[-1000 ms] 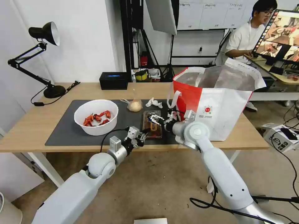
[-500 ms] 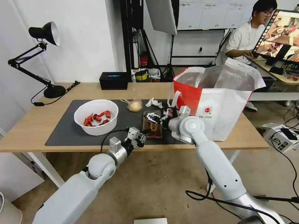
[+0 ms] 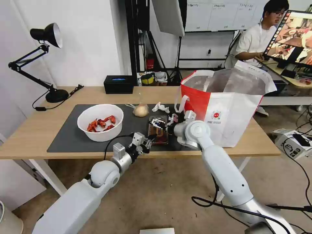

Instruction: Pick up the trash from the table and place it into the takeout bag.

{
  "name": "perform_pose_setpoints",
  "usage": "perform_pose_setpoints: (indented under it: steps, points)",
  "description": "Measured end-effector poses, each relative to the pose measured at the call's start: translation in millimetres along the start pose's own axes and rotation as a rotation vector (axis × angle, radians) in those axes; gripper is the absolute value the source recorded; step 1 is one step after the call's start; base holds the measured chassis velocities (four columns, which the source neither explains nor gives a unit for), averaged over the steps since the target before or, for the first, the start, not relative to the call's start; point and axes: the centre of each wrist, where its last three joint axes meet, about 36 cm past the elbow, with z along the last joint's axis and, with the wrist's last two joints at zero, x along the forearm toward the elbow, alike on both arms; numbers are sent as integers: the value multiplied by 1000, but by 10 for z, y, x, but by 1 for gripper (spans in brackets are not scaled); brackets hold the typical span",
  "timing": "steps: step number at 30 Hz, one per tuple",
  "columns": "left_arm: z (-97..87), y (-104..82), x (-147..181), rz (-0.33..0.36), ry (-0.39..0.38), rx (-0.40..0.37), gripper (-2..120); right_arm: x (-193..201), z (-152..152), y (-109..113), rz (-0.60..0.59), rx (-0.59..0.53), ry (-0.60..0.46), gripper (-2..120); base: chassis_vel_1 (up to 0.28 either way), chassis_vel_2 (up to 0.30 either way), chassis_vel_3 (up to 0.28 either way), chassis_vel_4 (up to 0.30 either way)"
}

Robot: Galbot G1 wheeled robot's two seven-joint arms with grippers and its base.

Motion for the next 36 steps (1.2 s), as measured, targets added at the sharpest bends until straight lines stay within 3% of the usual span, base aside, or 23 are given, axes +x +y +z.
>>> perform_pose_setpoints:
  steps: [4,7,18,22,24,26,29,36]
  points:
    - [5,-5,7,1,1,1,0,-9,-37,-4,-3,-1,9,100,0,0,0,0]
    - [17,-8,18,0,2,3,0,-20,-68,-24,-2,-5,22,91,0,0,0,0]
    - [2,-2,24,-1,-5,0,0,-53,-72,-110,23,-36,48,47,0,0,0,0]
    - [5,-12,12,0,-7,4,0,-60,-66,-119,24,-38,51,39,0,0,0,0]
    - [13,-21,9,1,-9,7,0,-64,-62,-120,22,-39,53,26,0,0,0,0]
    - [19,-21,10,1,-11,8,0,-67,-57,-120,21,-40,54,22,0,0,0,0]
    - [20,-5,19,-3,-18,10,0,-65,-52,-120,18,-41,55,7,0,0,0,0]
    - [8,21,69,-11,-23,16,0,-65,-38,-128,-6,-41,53,0,0,0,0,0]
